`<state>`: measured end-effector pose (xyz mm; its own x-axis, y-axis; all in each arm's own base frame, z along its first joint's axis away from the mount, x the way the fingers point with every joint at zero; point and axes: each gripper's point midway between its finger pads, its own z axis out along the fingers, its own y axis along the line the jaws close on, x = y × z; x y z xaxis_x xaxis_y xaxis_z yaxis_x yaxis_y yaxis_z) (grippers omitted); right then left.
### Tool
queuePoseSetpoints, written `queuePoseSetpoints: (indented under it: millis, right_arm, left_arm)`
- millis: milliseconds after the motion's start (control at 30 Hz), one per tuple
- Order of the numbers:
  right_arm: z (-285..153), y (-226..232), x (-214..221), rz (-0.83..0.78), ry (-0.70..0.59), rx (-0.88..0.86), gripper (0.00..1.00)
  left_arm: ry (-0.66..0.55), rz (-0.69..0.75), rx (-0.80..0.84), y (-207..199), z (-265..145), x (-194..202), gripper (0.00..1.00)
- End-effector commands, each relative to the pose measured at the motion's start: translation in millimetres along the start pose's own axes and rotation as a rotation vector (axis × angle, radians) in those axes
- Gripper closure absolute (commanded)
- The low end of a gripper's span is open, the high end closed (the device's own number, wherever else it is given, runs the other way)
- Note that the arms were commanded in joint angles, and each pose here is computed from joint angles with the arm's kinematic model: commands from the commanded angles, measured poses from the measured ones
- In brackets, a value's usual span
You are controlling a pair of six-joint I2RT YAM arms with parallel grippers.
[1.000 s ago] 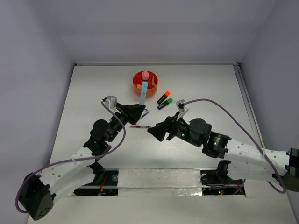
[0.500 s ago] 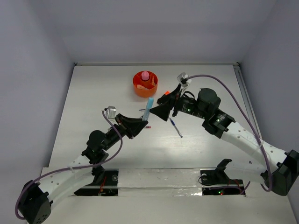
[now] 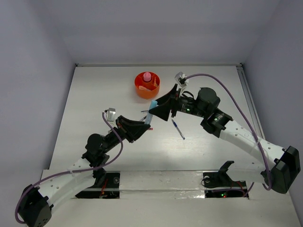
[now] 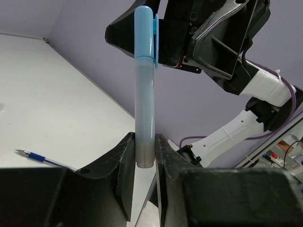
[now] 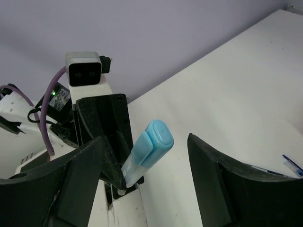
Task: Sort the stationery into containers
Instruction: Close the pen cap on the pen.
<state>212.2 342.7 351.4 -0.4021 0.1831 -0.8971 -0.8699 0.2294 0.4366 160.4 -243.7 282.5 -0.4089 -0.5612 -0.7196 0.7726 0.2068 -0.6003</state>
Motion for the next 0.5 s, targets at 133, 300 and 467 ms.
queuePoseSetpoints:
  millis: [133, 300, 467]
  right_arm:
    - [1.0, 16.9, -26.5, -0.036, -0.083, -0.073, 0.43]
    - [1.9, 17.8, -23.8, -0.022, -0.080, -0.086, 0.64]
    - [5.8, 13.2, -14.9, 0.005, -0.056, -0.088, 0.92]
  left_arm:
    - [-0.045, 0.012, 0.093, -22.3, -0.7, -12.8, 1.00]
    - [-0.047, 0.010, 0.098, -24.1, -0.4, -14.2, 1.00]
    - [-0.047, 0.014, 0.111, -27.6, 1.1, -16.1, 1.00]
